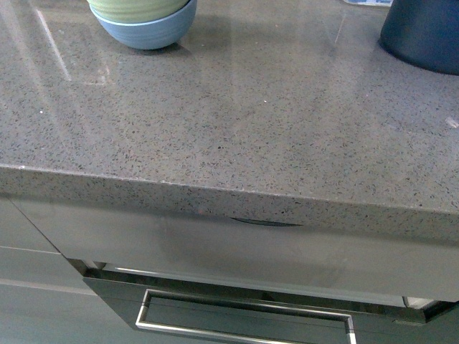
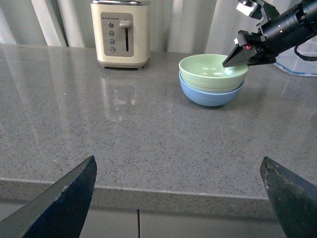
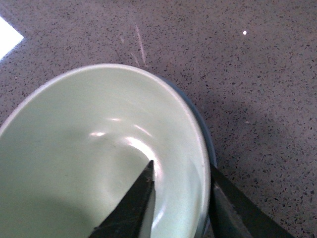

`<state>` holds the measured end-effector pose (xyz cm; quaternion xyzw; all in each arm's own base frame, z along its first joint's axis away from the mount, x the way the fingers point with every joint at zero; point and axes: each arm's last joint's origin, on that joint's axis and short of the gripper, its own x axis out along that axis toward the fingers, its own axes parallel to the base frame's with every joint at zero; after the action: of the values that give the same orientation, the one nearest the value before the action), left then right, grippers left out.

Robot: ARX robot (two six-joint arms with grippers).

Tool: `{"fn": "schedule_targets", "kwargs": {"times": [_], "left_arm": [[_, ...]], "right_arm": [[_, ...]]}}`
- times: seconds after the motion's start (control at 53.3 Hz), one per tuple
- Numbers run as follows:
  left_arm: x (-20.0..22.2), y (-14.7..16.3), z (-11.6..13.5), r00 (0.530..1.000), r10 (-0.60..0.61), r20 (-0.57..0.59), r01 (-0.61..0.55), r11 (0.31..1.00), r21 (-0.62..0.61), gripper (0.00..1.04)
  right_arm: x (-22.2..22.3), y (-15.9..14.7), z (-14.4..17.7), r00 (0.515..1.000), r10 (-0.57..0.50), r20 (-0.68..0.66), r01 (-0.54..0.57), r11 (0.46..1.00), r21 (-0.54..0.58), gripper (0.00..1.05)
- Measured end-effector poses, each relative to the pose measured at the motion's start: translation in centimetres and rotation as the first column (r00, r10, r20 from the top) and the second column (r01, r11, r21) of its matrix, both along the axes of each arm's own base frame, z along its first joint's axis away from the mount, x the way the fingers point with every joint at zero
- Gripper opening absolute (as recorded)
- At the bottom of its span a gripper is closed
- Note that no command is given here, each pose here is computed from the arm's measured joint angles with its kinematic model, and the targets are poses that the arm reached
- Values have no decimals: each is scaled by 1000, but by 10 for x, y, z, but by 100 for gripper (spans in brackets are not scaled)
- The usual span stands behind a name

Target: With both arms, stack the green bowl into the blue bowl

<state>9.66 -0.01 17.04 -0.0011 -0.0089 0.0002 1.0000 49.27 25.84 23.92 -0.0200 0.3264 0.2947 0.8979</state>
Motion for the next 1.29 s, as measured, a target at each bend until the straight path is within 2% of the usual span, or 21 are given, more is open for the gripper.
{"fn": "schedule_targets", "kwargs": {"times": [0.187, 0.319, 0.337, 0.45, 0.6, 0.712, 0.862, 0.937, 1.125, 1.293], "left_arm": [[0, 0, 0, 1000, 0, 0, 0, 1000, 0, 98], [0, 0, 0, 1000, 0, 0, 0, 1000, 0, 98], [0, 0, 0, 1000, 0, 0, 0, 1000, 0, 98], [0, 0, 0, 1000, 0, 0, 0, 1000, 0, 98], [0, 0, 0, 1000, 0, 0, 0, 1000, 0, 98], [0, 0, 0, 1000, 0, 0, 0, 1000, 0, 98], [0, 0, 0, 1000, 0, 0, 0, 1000, 0, 98], [0, 0, 0, 1000, 0, 0, 0, 1000, 0, 98], [0, 0, 0, 1000, 0, 0, 0, 1000, 0, 98], [0, 0, 0, 1000, 0, 0, 0, 1000, 0, 98]], "right_arm": [[-6, -17, 19, 999, -21, 29, 20, 1000, 23, 68], [-16, -46, 42, 997, -52, 62, 49, 998, 50, 96], [-18, -51, 46, 996, -57, 68, 53, 997, 55, 97], [-33, -81, 65, 990, -94, 106, 86, 993, 80, 95], [-73, -152, 86, 963, -210, 168, 194, 975, 106, 95], [-98, -192, 85, 941, -286, 180, 271, 957, 104, 95], [-152, -264, 76, 883, -435, 179, 423, 901, 100, 95], [-175, -288, 72, 856, -486, 173, 475, 874, 106, 95], [-223, -312, 63, 785, -588, 195, 584, 807, 84, 95], [-232, -312, 62, 778, -590, 217, 587, 805, 87, 94]]}}
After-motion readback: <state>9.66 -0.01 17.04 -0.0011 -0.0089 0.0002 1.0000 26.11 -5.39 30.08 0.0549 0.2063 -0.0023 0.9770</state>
